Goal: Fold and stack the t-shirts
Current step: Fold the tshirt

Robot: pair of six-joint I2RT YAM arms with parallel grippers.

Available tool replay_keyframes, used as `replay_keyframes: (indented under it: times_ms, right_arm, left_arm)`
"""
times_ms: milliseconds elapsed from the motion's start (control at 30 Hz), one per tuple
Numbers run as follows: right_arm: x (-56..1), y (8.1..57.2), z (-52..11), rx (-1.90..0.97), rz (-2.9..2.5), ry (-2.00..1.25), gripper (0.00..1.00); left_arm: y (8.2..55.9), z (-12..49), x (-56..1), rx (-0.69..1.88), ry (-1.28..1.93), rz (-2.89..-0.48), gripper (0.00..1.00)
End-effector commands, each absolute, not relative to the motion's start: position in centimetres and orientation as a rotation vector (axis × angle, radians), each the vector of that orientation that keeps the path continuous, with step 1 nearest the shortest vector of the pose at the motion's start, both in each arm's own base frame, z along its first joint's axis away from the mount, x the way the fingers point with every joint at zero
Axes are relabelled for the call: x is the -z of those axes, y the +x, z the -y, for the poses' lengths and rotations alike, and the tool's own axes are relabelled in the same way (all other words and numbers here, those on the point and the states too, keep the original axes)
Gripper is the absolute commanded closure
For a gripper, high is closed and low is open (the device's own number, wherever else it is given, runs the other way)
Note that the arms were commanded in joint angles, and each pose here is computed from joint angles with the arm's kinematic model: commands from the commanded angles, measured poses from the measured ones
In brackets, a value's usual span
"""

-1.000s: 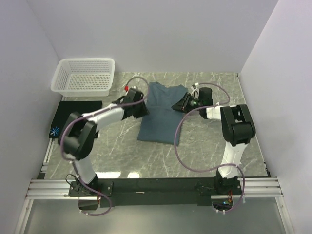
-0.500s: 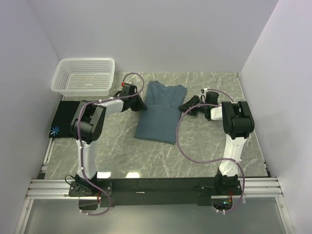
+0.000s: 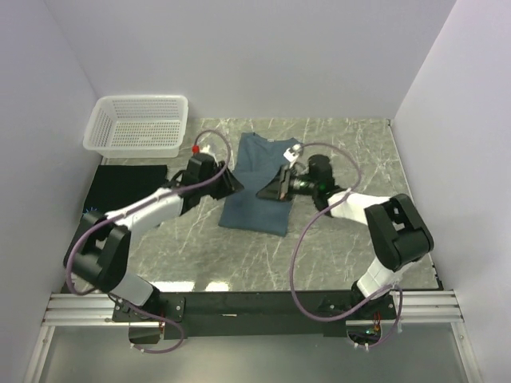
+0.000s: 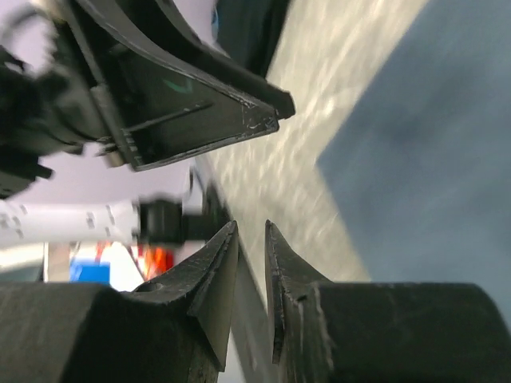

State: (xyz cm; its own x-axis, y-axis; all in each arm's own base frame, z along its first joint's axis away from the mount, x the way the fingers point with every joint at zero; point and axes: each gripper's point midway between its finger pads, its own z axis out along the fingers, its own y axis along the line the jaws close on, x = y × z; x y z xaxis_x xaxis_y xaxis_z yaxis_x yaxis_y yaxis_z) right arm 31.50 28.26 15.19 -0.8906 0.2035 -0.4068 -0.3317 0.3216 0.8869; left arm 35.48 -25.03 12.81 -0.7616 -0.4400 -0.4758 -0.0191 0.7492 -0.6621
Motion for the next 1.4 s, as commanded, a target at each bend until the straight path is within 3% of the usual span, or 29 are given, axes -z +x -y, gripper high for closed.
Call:
replay_keyframes:
  times_ms: [0, 233, 333, 667, 933, 1067, 1233, 1333, 1367]
  right_arm:
    - [-11.9, 28.7, -30.0, -1.627, -2.249, -0.133, 0.72]
    - [-2.0, 26.6, -31.2, -1.662, -2.511, 0.095, 0.73]
    - [-0.3, 25.9, -30.5, -1.678, -2.586, 0.195, 0.74]
    - [-3.1, 23.9, -26.9, -1.524, -2.612, 0.077, 0.74]
    - [0.6, 22.2, -21.8, -1.522, -2.669, 0.474, 0.76]
    - [0.8, 22.0, -20.8, -1.485, -2.684, 0.509, 0.76]
    - [-1.7, 22.8, -20.0, -1.358, -2.654, 0.374, 0.75]
    - [-3.6, 23.5, -18.8, -1.196, -2.629, 0.299, 0.73]
    - [-4.0, 23.6, -18.5, -1.142, -2.627, 0.265, 0.72]
  left_arm:
    - [32.1, 24.1, -8.7, 0.832, -0.394, -2.391, 0.62]
    - [28.7, 22.4, -0.5, 0.741, -0.520, -2.536, 0.77]
    - [27.7, 21.6, 1.0, 0.706, -0.582, -2.574, 0.78]
    - [26.4, 20.0, -0.9, 0.683, -0.622, -2.552, 0.80]
    - [26.0, 18.9, -0.2, 0.651, -0.706, -2.549, 0.82]
    - [25.9, 18.1, -0.5, 0.612, -0.730, -2.545, 0.82]
    - [26.0, 17.6, -3.3, 0.592, -0.703, -2.520, 0.75]
    - [26.5, 16.9, -5.3, 0.533, -0.676, -2.488, 0.60]
    - [26.0, 16.4, -5.2, 0.477, -0.670, -2.502, 0.50]
